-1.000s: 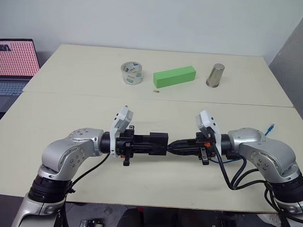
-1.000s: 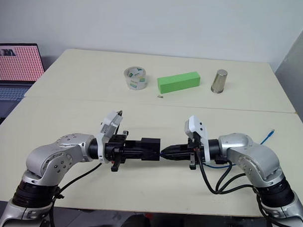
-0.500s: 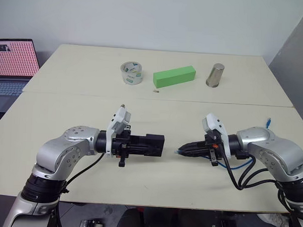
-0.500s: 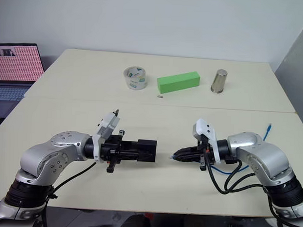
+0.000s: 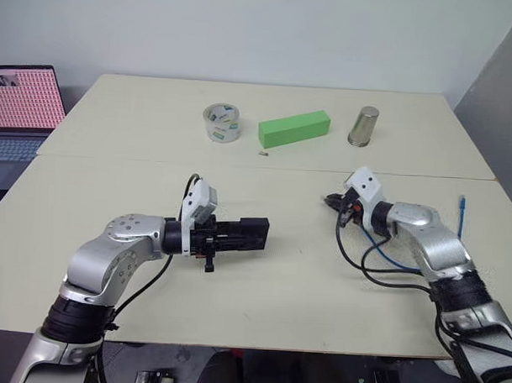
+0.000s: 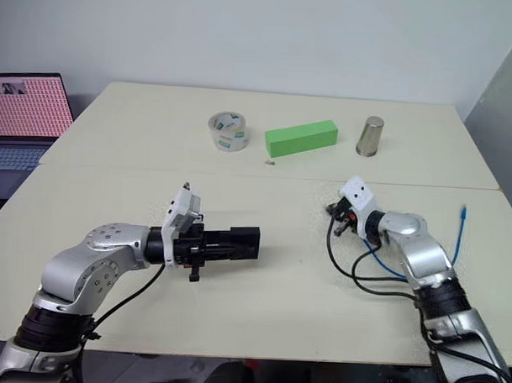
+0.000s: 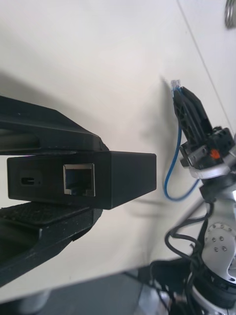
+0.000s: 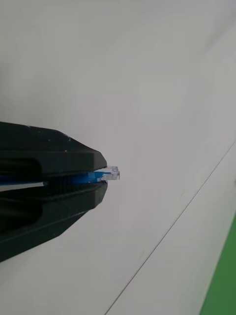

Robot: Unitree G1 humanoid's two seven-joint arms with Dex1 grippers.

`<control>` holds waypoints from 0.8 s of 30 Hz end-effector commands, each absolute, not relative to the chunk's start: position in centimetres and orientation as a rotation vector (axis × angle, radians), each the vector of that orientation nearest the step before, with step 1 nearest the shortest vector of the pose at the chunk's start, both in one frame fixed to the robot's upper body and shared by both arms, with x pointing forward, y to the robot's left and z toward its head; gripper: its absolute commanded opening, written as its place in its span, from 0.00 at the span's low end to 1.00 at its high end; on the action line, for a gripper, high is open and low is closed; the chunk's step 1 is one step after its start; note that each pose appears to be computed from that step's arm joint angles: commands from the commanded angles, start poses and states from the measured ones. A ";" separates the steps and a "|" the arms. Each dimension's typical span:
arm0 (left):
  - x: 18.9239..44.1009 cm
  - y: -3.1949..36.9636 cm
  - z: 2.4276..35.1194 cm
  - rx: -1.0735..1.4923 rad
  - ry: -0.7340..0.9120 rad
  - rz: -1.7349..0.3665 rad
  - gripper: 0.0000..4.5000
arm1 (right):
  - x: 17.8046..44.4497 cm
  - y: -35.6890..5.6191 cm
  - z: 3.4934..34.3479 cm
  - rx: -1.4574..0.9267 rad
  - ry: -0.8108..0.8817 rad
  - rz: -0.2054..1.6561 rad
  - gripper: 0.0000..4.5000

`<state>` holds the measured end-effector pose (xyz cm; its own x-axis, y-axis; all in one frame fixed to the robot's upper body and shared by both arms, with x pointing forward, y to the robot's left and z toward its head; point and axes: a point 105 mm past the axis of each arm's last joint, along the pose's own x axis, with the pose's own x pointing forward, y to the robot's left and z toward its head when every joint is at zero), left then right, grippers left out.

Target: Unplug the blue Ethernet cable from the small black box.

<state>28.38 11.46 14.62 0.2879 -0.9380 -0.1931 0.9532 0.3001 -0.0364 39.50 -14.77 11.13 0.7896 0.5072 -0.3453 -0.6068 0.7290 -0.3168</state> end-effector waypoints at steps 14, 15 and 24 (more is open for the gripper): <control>38.2 19.3 15.2 0.226 -0.108 -0.443 0.18 | 31.2 -9.4 18.7 -0.307 0.028 1.117 0.68; 38.6 19.7 15.0 0.209 -0.111 -0.413 0.18 | 31.1 -9.1 18.8 -0.309 0.030 1.119 0.68; 40.1 21.0 11.7 0.151 -0.083 -0.295 0.18 | 30.2 -7.3 19.1 -0.327 0.030 1.163 0.68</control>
<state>39.70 21.00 10.61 0.9536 -0.3011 0.0081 0.2970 0.9444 0.1411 30.66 -7.86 17.72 0.4135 0.8838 -0.2189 -0.9062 0.3760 -0.1934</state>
